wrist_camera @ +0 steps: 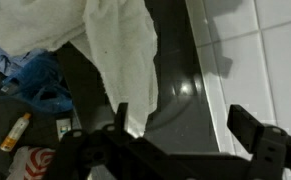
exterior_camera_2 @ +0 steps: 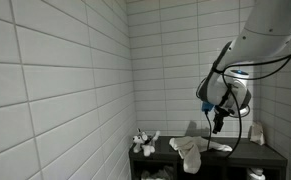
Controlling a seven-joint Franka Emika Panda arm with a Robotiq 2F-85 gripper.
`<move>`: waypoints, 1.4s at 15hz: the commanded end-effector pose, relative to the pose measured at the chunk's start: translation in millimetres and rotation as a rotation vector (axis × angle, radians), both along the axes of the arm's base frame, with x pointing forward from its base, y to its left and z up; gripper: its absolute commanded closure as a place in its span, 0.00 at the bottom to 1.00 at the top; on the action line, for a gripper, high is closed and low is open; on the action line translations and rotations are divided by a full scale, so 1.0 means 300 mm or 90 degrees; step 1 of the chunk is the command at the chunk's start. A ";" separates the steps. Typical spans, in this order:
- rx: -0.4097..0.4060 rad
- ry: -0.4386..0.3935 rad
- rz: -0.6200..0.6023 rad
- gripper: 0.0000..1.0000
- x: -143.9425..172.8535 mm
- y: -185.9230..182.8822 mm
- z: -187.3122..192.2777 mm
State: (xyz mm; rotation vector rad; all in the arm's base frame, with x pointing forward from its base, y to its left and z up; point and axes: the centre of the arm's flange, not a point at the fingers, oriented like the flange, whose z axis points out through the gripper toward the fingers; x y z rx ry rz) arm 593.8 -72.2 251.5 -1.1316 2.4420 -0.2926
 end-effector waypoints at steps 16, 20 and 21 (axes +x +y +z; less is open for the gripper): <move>0.028 -0.028 -0.122 0.00 0.104 -0.091 0.014; 0.029 -0.030 -0.138 0.00 0.101 -0.102 -0.005; 0.029 -0.028 -0.141 0.00 0.100 -0.106 -0.009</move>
